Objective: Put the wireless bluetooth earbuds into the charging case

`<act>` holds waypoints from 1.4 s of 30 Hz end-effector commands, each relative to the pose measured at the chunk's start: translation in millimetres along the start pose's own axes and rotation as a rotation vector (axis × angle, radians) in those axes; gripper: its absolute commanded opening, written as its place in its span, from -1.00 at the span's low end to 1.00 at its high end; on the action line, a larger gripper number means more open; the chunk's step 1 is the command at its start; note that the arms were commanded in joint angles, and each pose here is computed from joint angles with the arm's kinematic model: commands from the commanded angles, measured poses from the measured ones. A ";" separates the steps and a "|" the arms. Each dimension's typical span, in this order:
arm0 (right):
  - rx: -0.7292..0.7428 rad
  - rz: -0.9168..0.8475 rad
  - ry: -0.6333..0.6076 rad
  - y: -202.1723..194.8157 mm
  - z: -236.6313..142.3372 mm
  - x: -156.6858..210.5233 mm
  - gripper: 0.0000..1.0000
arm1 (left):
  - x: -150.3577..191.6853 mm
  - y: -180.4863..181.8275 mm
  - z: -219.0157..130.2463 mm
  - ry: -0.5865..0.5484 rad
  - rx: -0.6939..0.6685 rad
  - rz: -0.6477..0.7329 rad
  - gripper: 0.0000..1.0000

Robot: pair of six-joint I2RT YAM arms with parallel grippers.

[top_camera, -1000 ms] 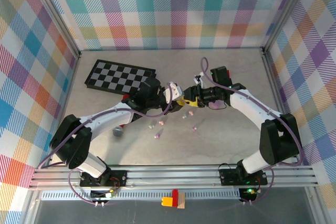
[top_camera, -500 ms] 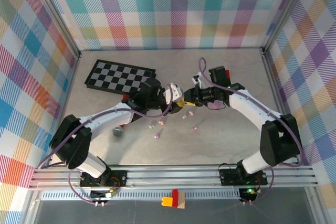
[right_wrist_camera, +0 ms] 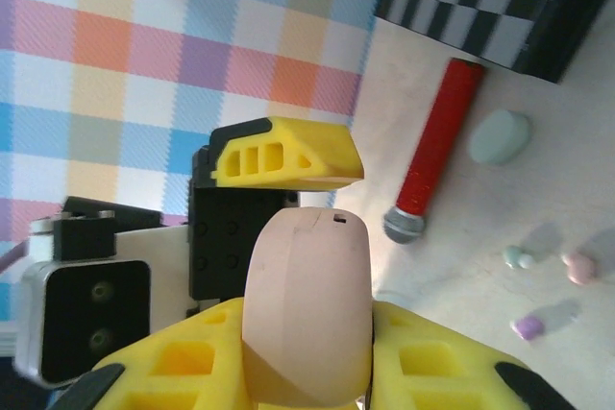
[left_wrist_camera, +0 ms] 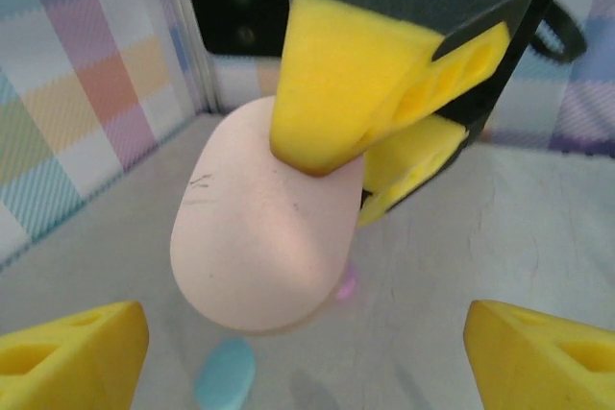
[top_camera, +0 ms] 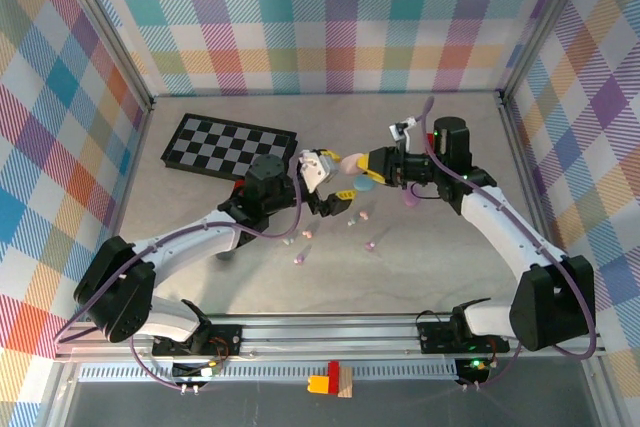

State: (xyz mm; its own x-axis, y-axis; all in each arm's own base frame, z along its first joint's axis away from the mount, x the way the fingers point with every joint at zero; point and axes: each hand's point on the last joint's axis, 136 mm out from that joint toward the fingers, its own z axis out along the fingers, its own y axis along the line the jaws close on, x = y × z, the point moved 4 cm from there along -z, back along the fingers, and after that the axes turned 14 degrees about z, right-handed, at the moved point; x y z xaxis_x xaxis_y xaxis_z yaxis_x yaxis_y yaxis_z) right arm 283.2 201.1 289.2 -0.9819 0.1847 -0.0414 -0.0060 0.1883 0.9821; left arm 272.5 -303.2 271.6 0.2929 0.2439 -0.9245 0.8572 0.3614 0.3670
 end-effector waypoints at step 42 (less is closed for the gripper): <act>-0.353 0.092 0.127 66.9 -26.4 6.6 -1.00 | -66.9 11.7 23.5 -0.469 0.049 -0.015 0.13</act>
State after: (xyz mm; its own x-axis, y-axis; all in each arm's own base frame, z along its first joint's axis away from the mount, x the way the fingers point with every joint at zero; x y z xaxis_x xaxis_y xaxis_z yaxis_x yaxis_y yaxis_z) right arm 279.8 192.5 332.8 -0.9803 0.0577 0.1889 0.1782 -0.1540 0.9719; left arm 279.2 -331.0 327.9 0.4253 -0.1561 -0.8915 0.8683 0.3482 0.3533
